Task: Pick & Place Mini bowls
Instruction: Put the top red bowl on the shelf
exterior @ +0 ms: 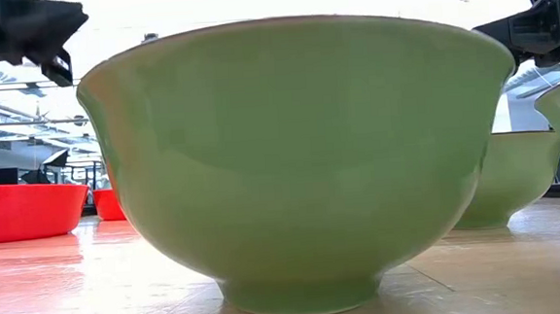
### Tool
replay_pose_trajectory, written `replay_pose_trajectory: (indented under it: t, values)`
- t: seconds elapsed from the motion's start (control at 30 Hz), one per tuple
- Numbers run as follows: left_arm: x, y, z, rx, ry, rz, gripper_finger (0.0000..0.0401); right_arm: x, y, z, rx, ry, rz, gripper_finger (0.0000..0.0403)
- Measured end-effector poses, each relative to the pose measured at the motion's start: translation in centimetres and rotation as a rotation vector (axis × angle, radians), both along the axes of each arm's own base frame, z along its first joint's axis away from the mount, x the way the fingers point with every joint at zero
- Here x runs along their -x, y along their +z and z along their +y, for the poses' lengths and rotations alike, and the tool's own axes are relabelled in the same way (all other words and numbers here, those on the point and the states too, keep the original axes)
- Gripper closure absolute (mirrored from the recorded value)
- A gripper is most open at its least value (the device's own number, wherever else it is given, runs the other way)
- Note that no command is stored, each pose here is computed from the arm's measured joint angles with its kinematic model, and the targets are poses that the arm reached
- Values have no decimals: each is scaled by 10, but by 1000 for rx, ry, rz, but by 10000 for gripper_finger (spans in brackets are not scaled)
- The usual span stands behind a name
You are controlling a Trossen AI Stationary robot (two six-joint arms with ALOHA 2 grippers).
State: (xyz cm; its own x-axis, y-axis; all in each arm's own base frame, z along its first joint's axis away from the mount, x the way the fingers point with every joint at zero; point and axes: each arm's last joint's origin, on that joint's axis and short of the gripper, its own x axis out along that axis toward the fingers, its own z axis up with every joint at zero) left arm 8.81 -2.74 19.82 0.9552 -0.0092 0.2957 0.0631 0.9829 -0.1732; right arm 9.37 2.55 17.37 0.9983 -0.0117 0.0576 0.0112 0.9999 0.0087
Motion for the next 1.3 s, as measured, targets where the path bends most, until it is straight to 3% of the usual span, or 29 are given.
replay_pose_trajectory:
  t: [0.13,0.3,0.37,0.43,0.5,0.67,0.8,0.9,1.07,1.17,1.3]
  values:
    - [1,4,2,90,22,-33,339,0,0,0,0,0,0,309]
    - [2,4,13,32,363,19,339,0,0,0,0,0,0,307]
    - [3,9,19,101,525,66,339,0,0,0,0,0,0,307]
    - [5,12,24,119,667,184,339,0,0,0,0,0,0,309]
    - [8,16,29,108,734,334,339,0,0,0,0,0,0,309]
    - [24,48,42,365,821,597,338,0,0,0,0,0,0,307]
    - [15,70,50,415,911,805,333,0,0,0,0,0,0,309]
    - [-6,76,58,426,886,945,309,0,0,0,0,0,0,308]
    - [-35,62,90,467,964,1189,247,0,0,0,0,0,0,309]
    - [-36,49,115,593,945,1320,223,0,0,0,0,0,0,309]
    - [-31,28,140,757,872,1403,221,0,0,0,0,0,0,307]
